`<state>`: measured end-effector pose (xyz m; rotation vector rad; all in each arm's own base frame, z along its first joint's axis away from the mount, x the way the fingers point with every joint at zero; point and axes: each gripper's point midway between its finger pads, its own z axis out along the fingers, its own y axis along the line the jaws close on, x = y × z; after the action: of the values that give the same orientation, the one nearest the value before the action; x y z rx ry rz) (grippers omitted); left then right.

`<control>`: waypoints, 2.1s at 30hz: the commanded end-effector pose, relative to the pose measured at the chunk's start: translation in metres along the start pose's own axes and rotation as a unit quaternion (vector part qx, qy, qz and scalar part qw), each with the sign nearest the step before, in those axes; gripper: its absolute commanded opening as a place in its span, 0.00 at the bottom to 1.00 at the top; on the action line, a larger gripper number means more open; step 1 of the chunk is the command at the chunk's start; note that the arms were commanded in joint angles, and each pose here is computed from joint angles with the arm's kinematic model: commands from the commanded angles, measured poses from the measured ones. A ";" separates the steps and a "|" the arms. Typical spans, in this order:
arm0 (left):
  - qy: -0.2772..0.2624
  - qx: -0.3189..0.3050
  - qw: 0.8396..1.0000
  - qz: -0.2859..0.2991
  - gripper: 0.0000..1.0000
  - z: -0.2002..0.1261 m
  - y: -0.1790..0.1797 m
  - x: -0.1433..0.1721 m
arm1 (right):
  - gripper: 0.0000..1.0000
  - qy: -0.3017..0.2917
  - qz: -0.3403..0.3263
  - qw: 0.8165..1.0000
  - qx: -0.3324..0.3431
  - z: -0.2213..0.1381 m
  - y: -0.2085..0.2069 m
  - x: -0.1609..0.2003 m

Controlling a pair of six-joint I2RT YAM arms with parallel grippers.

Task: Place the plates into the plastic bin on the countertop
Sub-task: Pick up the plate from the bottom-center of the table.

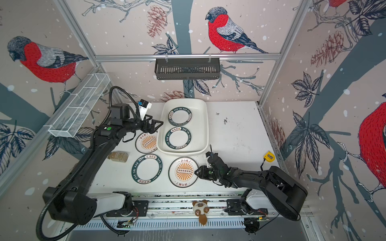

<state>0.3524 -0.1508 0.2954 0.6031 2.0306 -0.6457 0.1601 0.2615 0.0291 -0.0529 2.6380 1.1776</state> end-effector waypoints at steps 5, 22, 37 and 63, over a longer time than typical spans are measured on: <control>-0.006 0.007 1.000 0.002 0.94 -0.002 -0.003 -0.002 | 0.33 0.003 0.019 1.000 0.015 0.003 -0.011 0.005; -0.007 0.010 1.000 0.001 0.94 -0.003 -0.004 -0.001 | 0.27 -0.010 0.057 0.998 0.006 0.002 -0.022 0.011; -0.009 0.014 1.000 0.002 0.94 -0.004 -0.006 -0.002 | 0.22 -0.013 0.072 0.997 0.012 0.003 -0.029 0.013; -0.012 0.016 1.000 0.002 0.94 -0.006 -0.009 -0.001 | 0.13 -0.021 0.086 0.996 -0.002 0.003 -0.029 0.013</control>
<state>0.3441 -0.1534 0.2963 0.6151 2.0187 -0.6746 0.1574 0.2561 0.0194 0.1527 2.5790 1.3013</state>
